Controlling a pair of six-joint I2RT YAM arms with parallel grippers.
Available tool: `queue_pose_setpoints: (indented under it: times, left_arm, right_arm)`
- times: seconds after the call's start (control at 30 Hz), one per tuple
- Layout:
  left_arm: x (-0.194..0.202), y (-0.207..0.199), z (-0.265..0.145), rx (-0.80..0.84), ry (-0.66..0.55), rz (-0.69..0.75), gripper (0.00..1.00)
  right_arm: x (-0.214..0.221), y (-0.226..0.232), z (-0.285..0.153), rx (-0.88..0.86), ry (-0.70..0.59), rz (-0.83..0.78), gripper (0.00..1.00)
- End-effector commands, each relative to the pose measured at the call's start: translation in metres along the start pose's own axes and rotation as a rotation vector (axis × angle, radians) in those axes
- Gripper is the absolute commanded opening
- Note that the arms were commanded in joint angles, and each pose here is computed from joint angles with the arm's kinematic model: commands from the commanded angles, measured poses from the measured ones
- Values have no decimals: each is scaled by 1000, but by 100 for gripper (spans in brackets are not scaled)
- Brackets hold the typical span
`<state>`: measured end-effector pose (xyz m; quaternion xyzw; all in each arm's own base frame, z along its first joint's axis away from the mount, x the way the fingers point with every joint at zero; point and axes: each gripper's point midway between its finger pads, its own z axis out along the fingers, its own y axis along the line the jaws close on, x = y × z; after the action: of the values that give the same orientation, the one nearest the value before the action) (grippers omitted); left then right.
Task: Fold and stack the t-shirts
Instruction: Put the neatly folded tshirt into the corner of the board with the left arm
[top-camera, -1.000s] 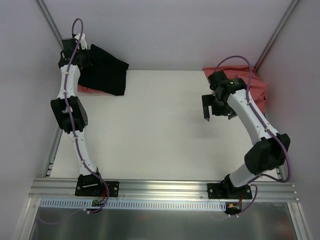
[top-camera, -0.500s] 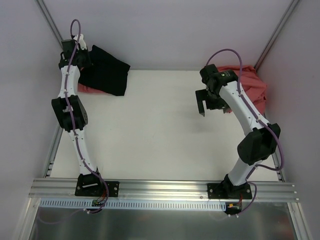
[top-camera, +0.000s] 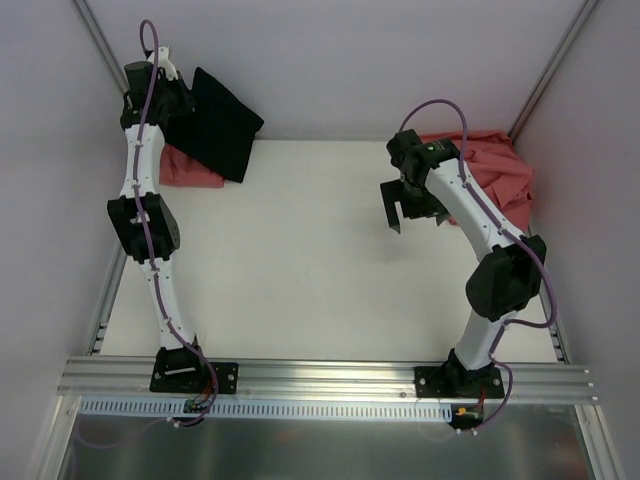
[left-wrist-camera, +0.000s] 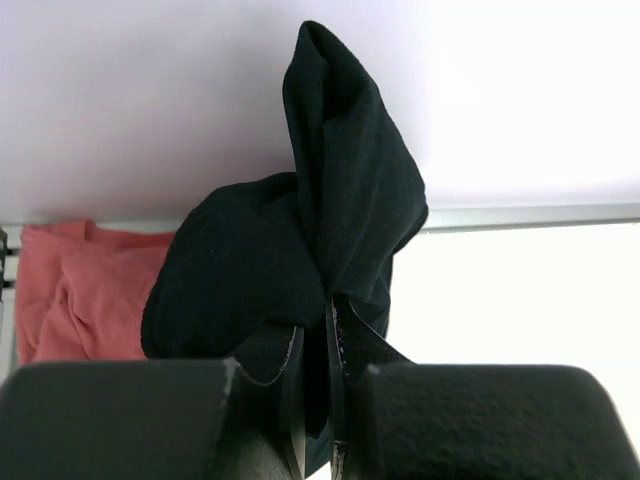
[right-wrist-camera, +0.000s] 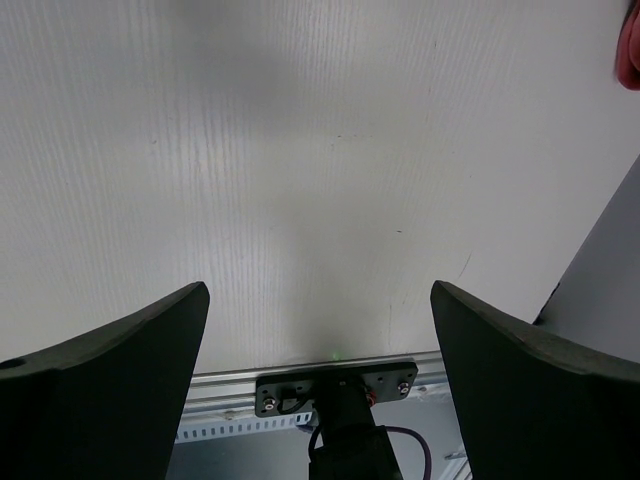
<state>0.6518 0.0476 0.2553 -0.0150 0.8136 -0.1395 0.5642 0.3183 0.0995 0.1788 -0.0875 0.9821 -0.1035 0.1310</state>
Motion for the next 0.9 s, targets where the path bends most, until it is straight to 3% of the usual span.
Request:
queue_pose_setpoints:
  times: [0.0,0.87]
  left_arm:
    - [-85,-28,-36,49,-206,65,0]
    - [-102,-7,-64,-37,-213,106,0]
  right_arm:
    - [-6,2,-5,-9,-26,6,99]
    - [-13,7,0,-14,-32,7,100]
